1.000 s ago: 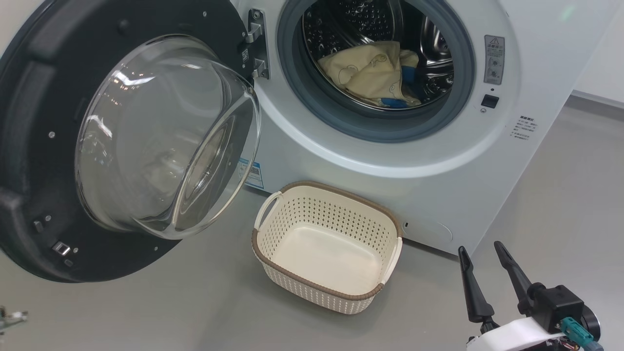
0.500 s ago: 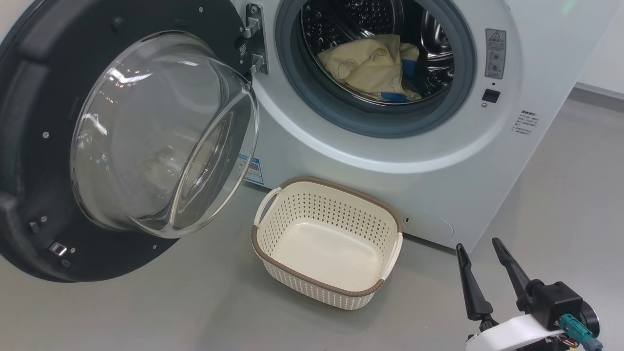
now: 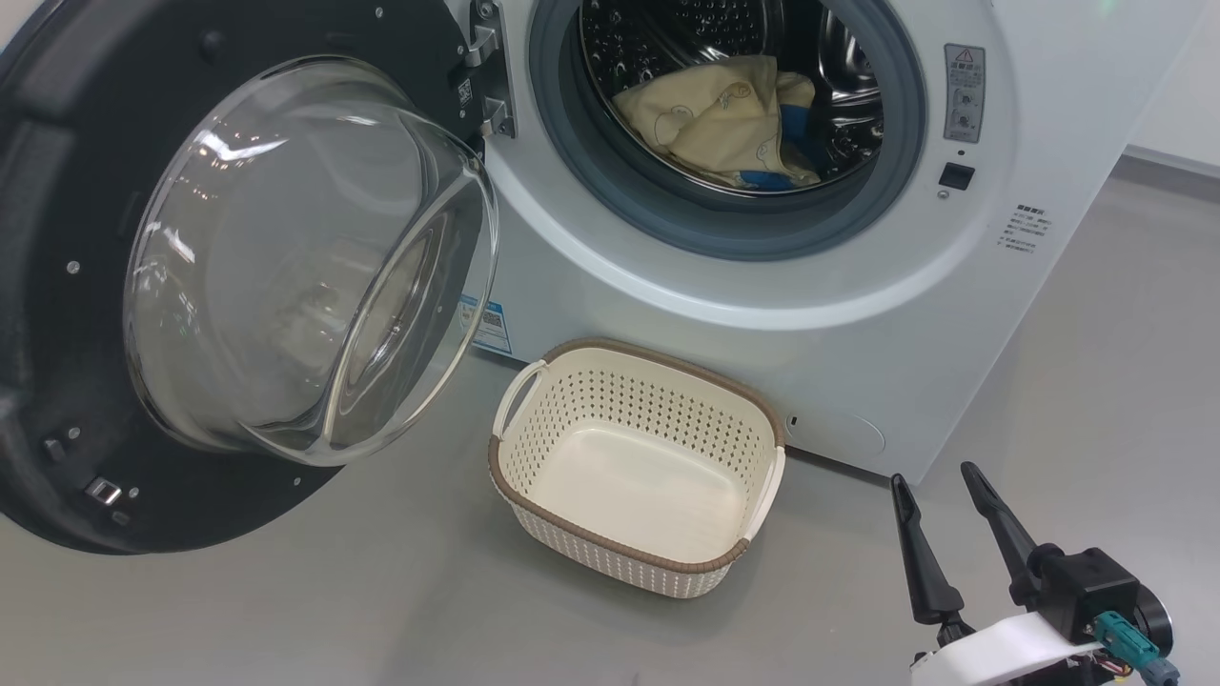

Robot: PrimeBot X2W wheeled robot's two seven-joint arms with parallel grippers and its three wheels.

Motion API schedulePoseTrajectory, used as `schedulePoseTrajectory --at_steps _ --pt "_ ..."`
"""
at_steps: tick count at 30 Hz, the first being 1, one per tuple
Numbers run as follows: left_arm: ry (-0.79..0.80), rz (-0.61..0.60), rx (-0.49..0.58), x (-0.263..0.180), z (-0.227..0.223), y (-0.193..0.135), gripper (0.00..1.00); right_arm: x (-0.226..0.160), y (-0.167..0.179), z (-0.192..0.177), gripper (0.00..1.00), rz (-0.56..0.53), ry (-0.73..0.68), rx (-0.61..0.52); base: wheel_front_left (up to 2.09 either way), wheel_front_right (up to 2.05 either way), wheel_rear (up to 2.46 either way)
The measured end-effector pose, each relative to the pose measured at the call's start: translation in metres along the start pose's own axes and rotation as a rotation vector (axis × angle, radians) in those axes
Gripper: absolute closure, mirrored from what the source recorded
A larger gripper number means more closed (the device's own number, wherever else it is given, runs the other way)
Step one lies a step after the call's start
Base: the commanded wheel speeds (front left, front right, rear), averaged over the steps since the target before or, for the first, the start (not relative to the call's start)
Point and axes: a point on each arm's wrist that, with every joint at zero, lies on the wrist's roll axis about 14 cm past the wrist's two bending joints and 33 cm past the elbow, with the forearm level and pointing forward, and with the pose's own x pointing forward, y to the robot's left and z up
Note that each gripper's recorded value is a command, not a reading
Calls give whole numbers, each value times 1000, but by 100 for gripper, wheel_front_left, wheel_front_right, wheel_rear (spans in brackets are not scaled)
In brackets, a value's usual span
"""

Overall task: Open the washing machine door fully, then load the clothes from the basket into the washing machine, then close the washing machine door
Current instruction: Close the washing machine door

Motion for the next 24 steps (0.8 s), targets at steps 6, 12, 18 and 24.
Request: schedulePoseTrajectory --at_steps 6,12,18,24 --pt "53 92 10 4 -5 26 100 2 1 0 0 5 -2 7 0 0 0" --pt "124 136 26 11 -22 36 100 5 -3 1 0 -1 -4 11 0 0 0" --pt "195 164 24 18 -43 43 100 5 -8 0 0 -10 -3 10 0 0 0" --pt "290 175 18 21 -69 48 100 5 -13 3 0 -26 -13 12 0 0 0"
